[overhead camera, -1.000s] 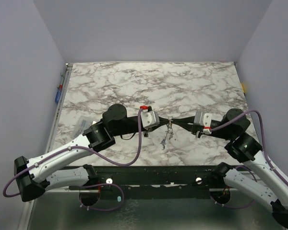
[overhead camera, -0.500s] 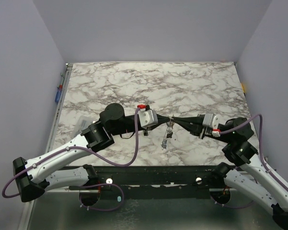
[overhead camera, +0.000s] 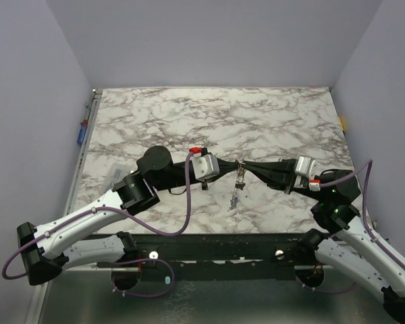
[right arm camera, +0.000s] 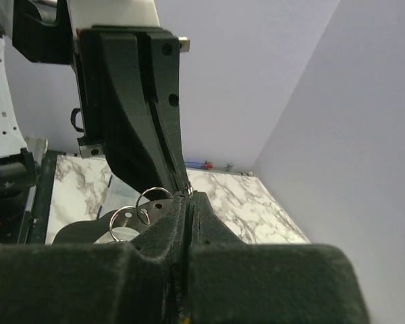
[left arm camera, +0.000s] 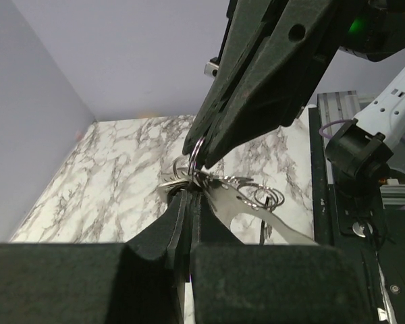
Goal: Put the keys on the keyring
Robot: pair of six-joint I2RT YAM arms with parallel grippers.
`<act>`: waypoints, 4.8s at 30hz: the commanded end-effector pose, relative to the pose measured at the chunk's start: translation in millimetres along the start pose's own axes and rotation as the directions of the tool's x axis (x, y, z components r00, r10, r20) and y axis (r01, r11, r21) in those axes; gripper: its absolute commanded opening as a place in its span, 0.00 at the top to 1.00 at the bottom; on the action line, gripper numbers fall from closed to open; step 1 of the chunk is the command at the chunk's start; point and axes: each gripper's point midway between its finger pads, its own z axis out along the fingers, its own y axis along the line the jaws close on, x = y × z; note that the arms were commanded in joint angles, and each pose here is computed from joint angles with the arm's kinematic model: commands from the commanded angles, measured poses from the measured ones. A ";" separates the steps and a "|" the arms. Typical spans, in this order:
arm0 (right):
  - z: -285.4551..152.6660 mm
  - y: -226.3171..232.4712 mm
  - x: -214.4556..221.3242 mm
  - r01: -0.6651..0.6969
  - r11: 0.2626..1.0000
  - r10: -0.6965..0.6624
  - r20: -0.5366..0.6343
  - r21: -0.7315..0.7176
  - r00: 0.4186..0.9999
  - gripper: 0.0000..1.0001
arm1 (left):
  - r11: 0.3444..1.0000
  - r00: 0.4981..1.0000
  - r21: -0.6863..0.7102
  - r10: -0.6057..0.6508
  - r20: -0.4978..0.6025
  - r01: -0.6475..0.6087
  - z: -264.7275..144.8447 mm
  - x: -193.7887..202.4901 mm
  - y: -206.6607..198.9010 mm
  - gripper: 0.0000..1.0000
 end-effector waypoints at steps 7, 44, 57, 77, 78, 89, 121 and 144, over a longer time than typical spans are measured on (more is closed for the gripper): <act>-2.0 2.2 -19.5 0.033 0.999 -0.032 0.051 -0.012 0.998 0.99 | 1.000 0.999 -0.006 0.018 -0.032 -0.018 -14.4 4.6 -4.4 0.70; -1.3 37.4 -10.4 -0.049 0.971 0.044 -0.026 -0.234 0.999 1.00 | 0.990 0.999 0.137 0.020 -0.026 -0.017 -17.8 -2.9 -28.4 0.63; -0.2 35.6 -15.1 -0.042 0.973 0.040 -0.012 -0.228 0.999 0.99 | 0.988 1.000 0.152 0.004 -0.025 0.000 -10.3 2.9 -30.4 0.75; -2.3 35.9 -3.9 -0.067 0.972 0.052 -0.071 -0.225 0.996 0.64 | 0.999 0.999 0.027 0.042 -0.020 -0.042 -10.2 3.2 -8.0 1.00; -2.5 35.7 -2.6 -0.067 0.972 0.050 -0.081 -0.225 0.996 0.62 | 0.999 0.999 0.026 0.044 -0.024 -0.043 -10.0 3.9 -7.7 1.00; -25.0 18.5 24.5 -0.023 0.987 -0.034 -0.345 -0.161 0.938 0.48 | 0.997 0.990 0.009 0.076 -0.118 -0.075 -11.6 25.0 -1.7 1.00; -34.9 27.8 57.7 -0.229 0.953 0.068 -0.598 -0.196 0.799 0.41 | 0.969 0.948 0.227 0.159 -0.275 -0.096 5.0 72.6 -21.6 1.00; -43.8 22.7 78.3 -0.182 0.968 0.031 -0.636 -0.173 0.771 0.48 | 0.969 0.949 0.242 0.119 -0.291 -0.047 26.7 75.6 -18.5 1.00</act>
